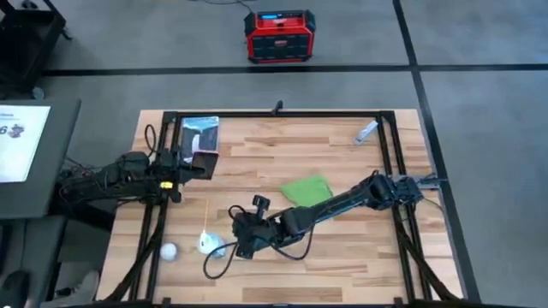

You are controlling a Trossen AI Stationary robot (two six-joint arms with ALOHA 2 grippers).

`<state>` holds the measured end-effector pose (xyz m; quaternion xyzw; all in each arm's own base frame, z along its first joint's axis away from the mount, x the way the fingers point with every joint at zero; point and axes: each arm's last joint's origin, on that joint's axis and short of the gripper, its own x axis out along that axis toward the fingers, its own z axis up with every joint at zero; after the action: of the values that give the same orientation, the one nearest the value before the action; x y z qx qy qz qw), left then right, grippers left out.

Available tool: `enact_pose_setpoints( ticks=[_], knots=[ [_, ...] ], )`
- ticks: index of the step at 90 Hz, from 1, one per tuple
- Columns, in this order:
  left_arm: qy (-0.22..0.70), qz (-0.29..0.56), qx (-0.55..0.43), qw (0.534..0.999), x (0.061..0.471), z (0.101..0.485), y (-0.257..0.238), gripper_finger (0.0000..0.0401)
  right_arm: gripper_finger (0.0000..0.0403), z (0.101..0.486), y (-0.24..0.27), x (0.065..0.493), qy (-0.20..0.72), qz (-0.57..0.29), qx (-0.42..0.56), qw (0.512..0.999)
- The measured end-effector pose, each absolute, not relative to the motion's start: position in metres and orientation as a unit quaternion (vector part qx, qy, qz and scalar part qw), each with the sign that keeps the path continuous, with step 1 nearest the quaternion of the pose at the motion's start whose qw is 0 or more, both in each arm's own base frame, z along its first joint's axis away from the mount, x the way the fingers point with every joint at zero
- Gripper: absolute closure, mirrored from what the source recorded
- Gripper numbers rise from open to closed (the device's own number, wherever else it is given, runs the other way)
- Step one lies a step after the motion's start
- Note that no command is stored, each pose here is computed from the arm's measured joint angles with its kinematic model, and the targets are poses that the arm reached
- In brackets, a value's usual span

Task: Apply microfiber cloth
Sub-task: Spray the front of the black cellphone with the white spray bottle

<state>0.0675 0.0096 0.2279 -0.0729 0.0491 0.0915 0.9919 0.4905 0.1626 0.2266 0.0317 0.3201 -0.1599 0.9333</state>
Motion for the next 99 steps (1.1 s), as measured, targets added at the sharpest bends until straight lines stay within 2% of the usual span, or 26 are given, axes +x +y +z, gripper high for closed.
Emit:
enact_pose_setpoints(
  ticks=[23, 32, 82, 99],
  knots=[
    [0.091, 0.123, -0.078, 0.985, 0.075, 0.221, 0.012, 0.0399, 0.0403, 0.170, 0.132, 0.495, 0.265, -0.213, 0.109, 0.934],
    [0.104, 0.124, -0.078, 0.984, 0.079, 0.216, 0.013, 0.0399, 0.0403, 0.159, 0.130, 0.495, 0.229, -0.221, 0.127, 0.940],
    [0.100, 0.126, -0.078, 0.984, 0.081, 0.215, 0.013, 0.0399, 0.0403, 0.155, 0.162, 0.483, 0.235, -0.193, 0.132, 0.944],
    [0.067, 0.123, -0.068, 0.988, 0.070, 0.244, 0.012, 0.0399, 0.0403, 0.154, 0.164, 0.482, 0.237, -0.191, 0.131, 0.943]
  ],
)
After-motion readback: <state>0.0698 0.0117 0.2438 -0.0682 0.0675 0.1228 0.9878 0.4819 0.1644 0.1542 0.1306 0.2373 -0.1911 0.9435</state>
